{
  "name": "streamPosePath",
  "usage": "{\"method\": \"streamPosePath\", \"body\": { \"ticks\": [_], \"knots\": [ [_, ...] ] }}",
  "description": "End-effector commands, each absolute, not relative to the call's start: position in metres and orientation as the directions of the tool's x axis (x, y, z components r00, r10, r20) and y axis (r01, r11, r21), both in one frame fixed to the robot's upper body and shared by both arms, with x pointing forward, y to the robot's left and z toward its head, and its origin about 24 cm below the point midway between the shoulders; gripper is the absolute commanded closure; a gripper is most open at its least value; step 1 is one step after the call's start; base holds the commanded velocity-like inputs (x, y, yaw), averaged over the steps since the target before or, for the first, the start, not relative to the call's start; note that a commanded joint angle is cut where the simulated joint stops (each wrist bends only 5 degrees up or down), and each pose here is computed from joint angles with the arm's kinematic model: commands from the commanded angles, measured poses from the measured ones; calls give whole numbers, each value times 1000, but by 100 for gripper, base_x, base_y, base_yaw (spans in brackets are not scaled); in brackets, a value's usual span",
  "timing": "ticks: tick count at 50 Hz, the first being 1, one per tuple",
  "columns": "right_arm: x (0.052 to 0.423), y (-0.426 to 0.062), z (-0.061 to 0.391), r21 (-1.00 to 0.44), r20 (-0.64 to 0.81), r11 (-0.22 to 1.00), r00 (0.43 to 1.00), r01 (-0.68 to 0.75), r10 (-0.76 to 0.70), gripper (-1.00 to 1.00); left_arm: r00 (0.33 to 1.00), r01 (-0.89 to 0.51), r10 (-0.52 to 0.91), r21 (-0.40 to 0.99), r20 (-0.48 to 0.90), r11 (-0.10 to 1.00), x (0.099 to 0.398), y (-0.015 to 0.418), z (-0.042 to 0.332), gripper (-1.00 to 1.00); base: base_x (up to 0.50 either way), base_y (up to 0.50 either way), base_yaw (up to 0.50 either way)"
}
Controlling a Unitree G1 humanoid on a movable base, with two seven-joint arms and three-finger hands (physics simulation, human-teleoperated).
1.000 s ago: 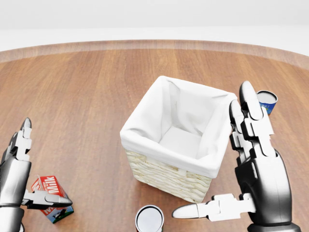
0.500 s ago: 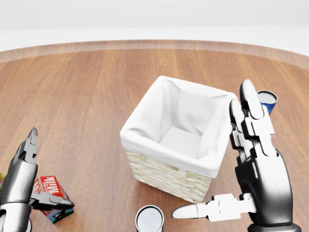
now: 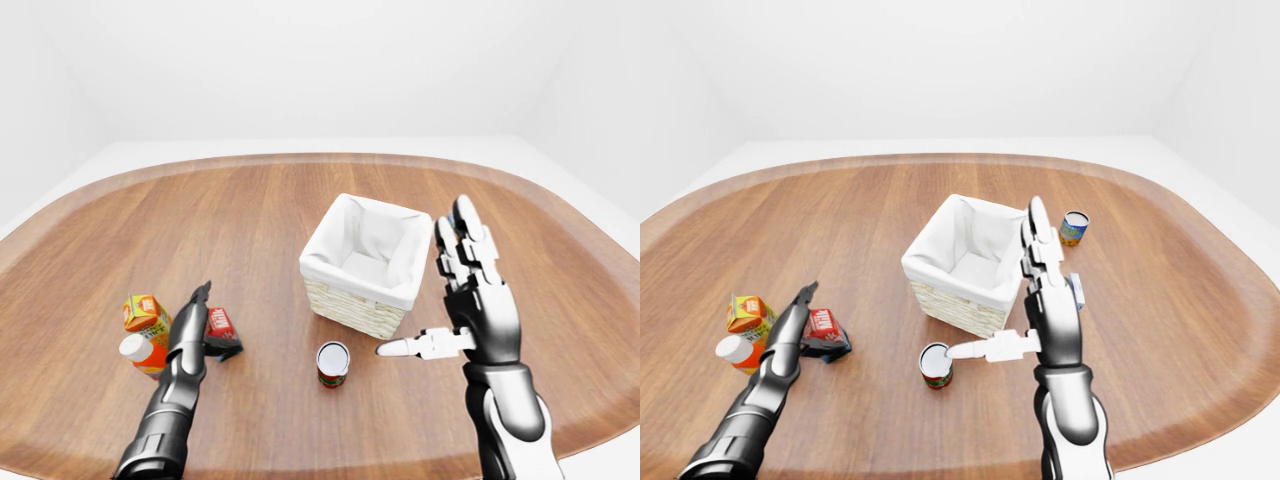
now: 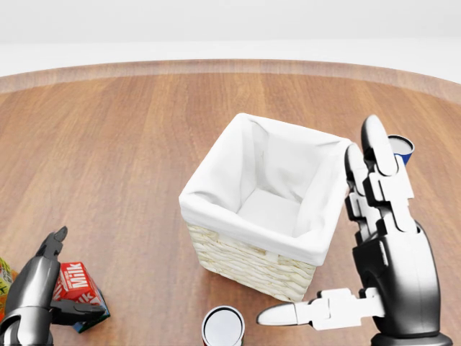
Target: Pick the milk and place it in the basket.
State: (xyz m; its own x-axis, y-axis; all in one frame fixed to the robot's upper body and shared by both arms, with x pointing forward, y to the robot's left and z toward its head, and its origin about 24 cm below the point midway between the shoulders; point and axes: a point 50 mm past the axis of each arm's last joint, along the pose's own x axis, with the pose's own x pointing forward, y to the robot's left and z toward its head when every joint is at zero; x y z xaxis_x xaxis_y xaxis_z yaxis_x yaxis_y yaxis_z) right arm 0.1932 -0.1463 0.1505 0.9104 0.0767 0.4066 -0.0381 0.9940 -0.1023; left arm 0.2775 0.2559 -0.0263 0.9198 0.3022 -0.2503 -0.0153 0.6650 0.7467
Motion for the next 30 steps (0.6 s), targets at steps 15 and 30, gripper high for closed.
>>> {"method": "streamPosePath", "body": {
  "ticks": [15,30],
  "knots": [
    [194,-148,152,-95,414,995,908,-27,64,-100,859,115,316,754,-402,647,269,260,-54,100,0,0,0],
    [194,-148,149,-96,400,995,914,-31,67,-100,920,35,268,740,-287,672,285,255,-25,100,0,0,0]
  ]
}}
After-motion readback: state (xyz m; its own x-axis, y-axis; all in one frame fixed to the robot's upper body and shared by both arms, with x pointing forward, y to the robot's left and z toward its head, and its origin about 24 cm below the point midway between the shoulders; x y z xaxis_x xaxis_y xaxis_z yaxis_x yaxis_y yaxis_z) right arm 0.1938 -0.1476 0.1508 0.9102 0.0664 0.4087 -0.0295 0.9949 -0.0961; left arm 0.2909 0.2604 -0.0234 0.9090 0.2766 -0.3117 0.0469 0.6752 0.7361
